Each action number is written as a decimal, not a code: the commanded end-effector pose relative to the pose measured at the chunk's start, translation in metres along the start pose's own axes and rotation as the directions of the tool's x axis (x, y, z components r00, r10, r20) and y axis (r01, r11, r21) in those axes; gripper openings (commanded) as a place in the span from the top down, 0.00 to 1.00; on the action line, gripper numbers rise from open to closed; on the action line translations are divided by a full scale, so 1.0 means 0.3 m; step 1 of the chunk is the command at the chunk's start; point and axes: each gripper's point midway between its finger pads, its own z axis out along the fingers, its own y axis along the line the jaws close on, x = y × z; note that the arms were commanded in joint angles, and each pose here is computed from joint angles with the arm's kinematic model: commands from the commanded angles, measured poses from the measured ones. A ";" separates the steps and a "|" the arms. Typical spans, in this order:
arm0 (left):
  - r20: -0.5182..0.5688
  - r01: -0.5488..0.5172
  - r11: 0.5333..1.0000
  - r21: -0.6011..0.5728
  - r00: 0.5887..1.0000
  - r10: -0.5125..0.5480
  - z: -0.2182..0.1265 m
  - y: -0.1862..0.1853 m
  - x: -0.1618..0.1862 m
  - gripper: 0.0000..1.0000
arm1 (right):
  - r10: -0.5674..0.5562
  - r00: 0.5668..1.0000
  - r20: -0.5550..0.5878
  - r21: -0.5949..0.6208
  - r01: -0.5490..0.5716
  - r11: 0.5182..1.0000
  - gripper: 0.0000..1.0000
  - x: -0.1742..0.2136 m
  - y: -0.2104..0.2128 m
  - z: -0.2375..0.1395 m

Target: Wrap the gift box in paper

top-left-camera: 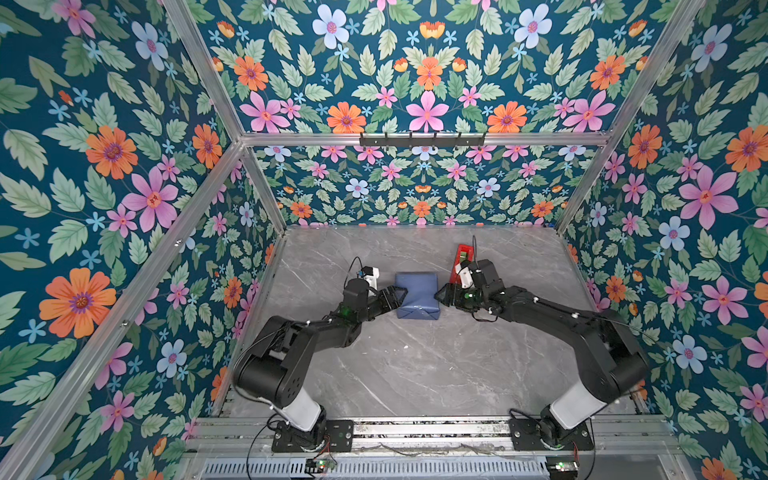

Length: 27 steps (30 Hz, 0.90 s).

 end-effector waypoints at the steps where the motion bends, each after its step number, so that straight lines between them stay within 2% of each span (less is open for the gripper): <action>1: 0.105 -0.103 0.968 -0.229 0.986 0.130 -0.113 0.117 -0.063 0.13 | -0.092 0.990 0.109 0.216 0.067 0.974 0.18 -0.033 -0.133 -0.130; 3: 0.178 -0.166 0.913 -0.373 0.953 0.245 -0.216 0.156 -0.135 0.08 | -0.183 0.966 0.185 0.341 0.111 0.934 0.12 -0.076 -0.195 -0.246; 6: 0.231 -0.232 0.788 -0.570 0.875 0.425 -0.364 0.198 -0.234 0.00 | -0.338 0.896 0.290 0.532 0.143 0.834 0.01 -0.146 -0.275 -0.403; 7: 0.240 -0.243 0.739 -0.628 0.843 0.481 -0.409 0.208 -0.264 0.00 | -0.380 0.869 0.316 0.580 0.140 0.803 0.01 -0.164 -0.303 -0.446; 10: 0.200 -0.265 0.587 -0.765 0.769 0.608 -0.500 0.255 -0.321 0.00 | -0.406 0.830 0.382 0.654 0.067 0.753 0.01 -0.195 -0.412 -0.521; 12: 0.171 -0.268 0.528 -0.806 0.748 0.641 -0.527 0.301 -0.337 0.00 | -0.369 0.834 0.410 0.653 0.014 0.757 0.01 -0.194 -0.493 -0.524; 14: 0.179 -0.251 0.517 -0.818 0.743 0.645 -0.536 0.355 -0.351 0.00 | -0.378 0.832 0.406 0.667 0.013 0.745 0.01 -0.196 -0.549 -0.506; 16: 0.207 -0.222 0.535 -0.815 0.752 0.626 -0.533 0.421 -0.359 0.00 | -0.388 0.835 0.389 0.669 0.033 0.742 0.01 -0.197 -0.597 -0.472; 20: 0.253 -0.225 0.564 -0.794 0.722 0.644 -0.505 0.493 -0.369 0.00 | -0.314 0.842 0.439 0.590 -0.006 0.808 0.01 -0.199 -0.686 -0.421; 21: 0.248 -0.237 0.570 -0.787 0.725 0.643 -0.488 0.498 -0.380 0.00 | -0.303 0.839 0.452 0.572 -0.012 0.820 0.01 -0.196 -0.705 -0.411; 22: 0.220 -0.255 0.577 -0.776 0.747 0.627 -0.464 0.508 -0.377 0.00 | -0.287 0.846 0.449 0.563 -0.019 0.826 0.01 -0.193 -0.719 -0.405; 23: 0.227 -0.269 0.588 -0.763 0.740 0.634 -0.450 0.502 -0.386 0.00 | -0.294 0.847 0.442 0.558 -0.003 0.830 0.01 -0.204 -0.712 -0.405; 24: 0.235 -0.292 0.595 -0.749 0.722 0.651 -0.437 0.490 -0.398 0.00 | -0.325 0.827 0.460 0.550 0.022 0.835 0.01 -0.216 -0.700 -0.404; 27: 0.197 -0.334 0.588 -0.737 0.726 0.658 -0.407 0.499 -0.407 0.00 | -0.377 0.803 0.461 0.551 0.074 0.831 0.01 -0.225 -0.683 -0.403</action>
